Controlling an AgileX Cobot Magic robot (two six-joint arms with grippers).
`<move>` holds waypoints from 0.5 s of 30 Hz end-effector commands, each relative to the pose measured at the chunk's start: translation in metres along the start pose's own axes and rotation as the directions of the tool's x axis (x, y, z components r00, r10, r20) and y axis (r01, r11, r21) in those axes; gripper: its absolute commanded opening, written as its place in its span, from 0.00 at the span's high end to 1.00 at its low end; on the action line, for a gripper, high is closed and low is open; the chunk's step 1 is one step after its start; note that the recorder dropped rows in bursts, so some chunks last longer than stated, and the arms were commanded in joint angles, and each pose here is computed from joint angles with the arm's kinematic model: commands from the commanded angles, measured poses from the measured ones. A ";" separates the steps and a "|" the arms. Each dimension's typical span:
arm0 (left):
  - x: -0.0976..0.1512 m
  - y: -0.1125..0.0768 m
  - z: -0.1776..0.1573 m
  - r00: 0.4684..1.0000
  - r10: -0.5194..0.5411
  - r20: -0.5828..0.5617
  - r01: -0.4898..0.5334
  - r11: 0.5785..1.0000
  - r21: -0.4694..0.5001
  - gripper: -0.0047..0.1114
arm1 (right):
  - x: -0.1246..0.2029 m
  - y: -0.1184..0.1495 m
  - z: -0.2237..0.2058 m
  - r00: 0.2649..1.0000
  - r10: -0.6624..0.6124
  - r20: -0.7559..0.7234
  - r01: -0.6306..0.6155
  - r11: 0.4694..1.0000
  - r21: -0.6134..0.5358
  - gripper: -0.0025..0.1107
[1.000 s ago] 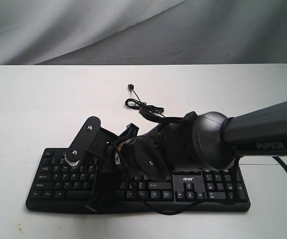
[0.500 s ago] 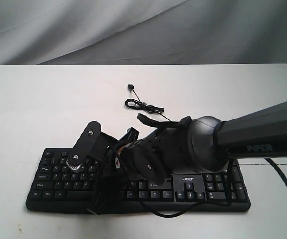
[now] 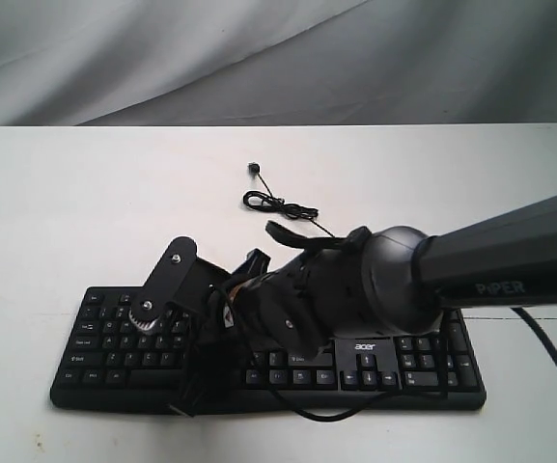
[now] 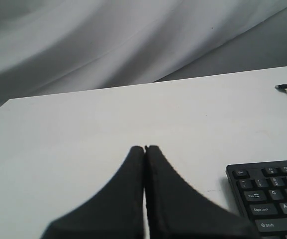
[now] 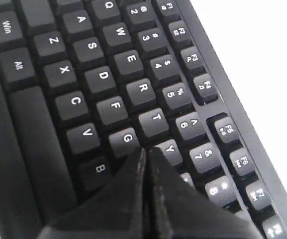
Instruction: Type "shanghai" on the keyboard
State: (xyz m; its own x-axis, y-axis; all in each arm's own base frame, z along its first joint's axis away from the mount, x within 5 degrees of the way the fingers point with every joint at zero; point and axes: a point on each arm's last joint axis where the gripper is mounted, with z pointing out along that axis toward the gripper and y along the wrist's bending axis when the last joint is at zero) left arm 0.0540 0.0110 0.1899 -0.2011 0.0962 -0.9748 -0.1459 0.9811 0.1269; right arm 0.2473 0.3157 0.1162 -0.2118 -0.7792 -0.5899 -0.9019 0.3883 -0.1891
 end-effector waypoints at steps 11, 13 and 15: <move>0.000 -0.001 0.000 1.000 -0.005 0.011 0.005 1.000 0.008 0.96 | -0.056 -0.011 -0.021 0.993 -0.074 0.093 0.072 0.997 0.024 0.98; 0.000 -0.001 0.000 1.000 -0.005 0.011 0.005 1.000 0.008 0.96 | -0.065 -0.008 -0.014 0.991 -0.092 0.092 0.091 0.996 0.017 0.98; 0.000 -0.001 0.000 1.000 -0.005 0.011 0.005 1.000 0.008 0.96 | -0.076 0.000 -0.003 0.989 -0.109 0.098 0.110 0.994 0.003 0.98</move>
State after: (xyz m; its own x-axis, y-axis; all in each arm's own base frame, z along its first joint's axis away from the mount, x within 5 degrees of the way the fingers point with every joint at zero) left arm 0.0540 0.0110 0.1899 -0.2011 0.0962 -0.9748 -0.1459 0.9811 0.1269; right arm 0.2635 0.3592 0.1662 -0.1015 -0.7554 -0.6473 -0.9109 0.3322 -0.2449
